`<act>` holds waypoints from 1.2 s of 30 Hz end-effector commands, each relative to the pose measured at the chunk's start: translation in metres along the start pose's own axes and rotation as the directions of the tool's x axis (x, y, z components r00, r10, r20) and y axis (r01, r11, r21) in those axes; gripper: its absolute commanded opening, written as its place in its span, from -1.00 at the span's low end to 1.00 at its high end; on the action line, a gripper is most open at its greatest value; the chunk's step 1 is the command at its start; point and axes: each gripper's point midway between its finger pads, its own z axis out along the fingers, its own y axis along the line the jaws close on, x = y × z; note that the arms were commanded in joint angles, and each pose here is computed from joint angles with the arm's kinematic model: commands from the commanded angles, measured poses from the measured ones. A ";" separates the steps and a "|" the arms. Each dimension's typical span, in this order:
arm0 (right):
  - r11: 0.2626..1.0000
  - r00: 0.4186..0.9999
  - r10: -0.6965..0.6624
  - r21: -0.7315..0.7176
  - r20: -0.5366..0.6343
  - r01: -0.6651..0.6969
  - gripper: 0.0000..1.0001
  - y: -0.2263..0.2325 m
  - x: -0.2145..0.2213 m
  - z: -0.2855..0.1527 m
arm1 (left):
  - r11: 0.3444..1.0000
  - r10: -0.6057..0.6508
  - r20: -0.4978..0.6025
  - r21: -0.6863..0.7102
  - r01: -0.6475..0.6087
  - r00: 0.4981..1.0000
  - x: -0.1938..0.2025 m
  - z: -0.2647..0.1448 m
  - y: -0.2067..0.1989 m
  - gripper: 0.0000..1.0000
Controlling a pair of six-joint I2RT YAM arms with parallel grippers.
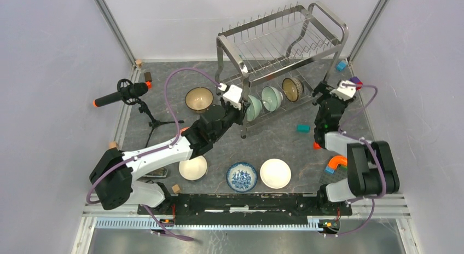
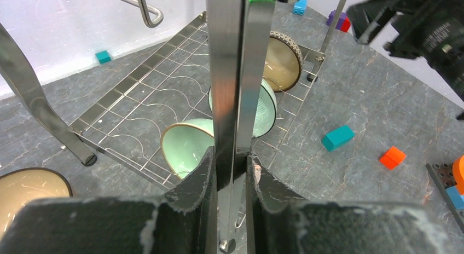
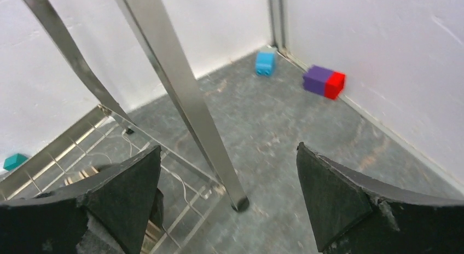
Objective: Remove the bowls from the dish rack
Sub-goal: Adjust the dish rack at the center of the board.
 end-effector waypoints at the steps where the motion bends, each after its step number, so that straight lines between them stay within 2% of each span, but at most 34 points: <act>1: 0.994 0.984 -0.004 -0.103 0.176 0.023 0.96 0.040 -0.055 0.034 | 0.985 0.018 -0.134 -0.166 -0.040 0.991 0.035 -0.017 0.044 -0.95; 8: 0.995 0.984 -0.101 0.010 0.146 0.100 0.96 0.043 -0.044 0.087 | 0.993 -0.012 -0.153 -0.118 -0.006 0.988 0.037 -0.023 0.035 -0.96; 15: 0.983 0.979 -0.179 0.046 0.098 0.176 0.78 0.052 -0.031 0.128 | 0.995 -0.011 -0.165 -0.102 -0.006 0.986 0.039 -0.029 0.034 -0.96; 17: 0.983 0.980 -0.183 0.051 0.079 0.179 0.62 0.053 -0.026 0.134 | 0.995 -0.014 -0.167 -0.098 -0.003 0.986 0.040 -0.029 0.033 -0.96; 21: 0.985 0.984 -0.169 0.044 0.060 0.167 -0.10 0.053 -0.018 0.136 | 0.996 -0.015 -0.167 -0.093 -0.001 0.986 0.039 -0.028 0.032 -0.96; 25: 0.984 0.983 -0.177 0.039 0.049 0.175 -0.50 0.050 -0.013 0.133 | 0.995 -0.009 -0.162 -0.098 -0.007 0.987 0.038 -0.029 0.034 -0.95; 33: 0.982 0.982 -0.181 0.066 0.054 0.177 -1.00 0.032 -0.016 0.113 | 0.994 -0.012 -0.159 -0.107 -0.005 0.987 0.037 -0.028 0.035 -0.96; 36: 0.983 0.986 -0.162 0.092 0.049 0.157 -1.00 0.019 -0.016 0.099 | 0.992 -0.009 -0.157 -0.128 -0.011 0.988 0.038 -0.026 0.038 -0.95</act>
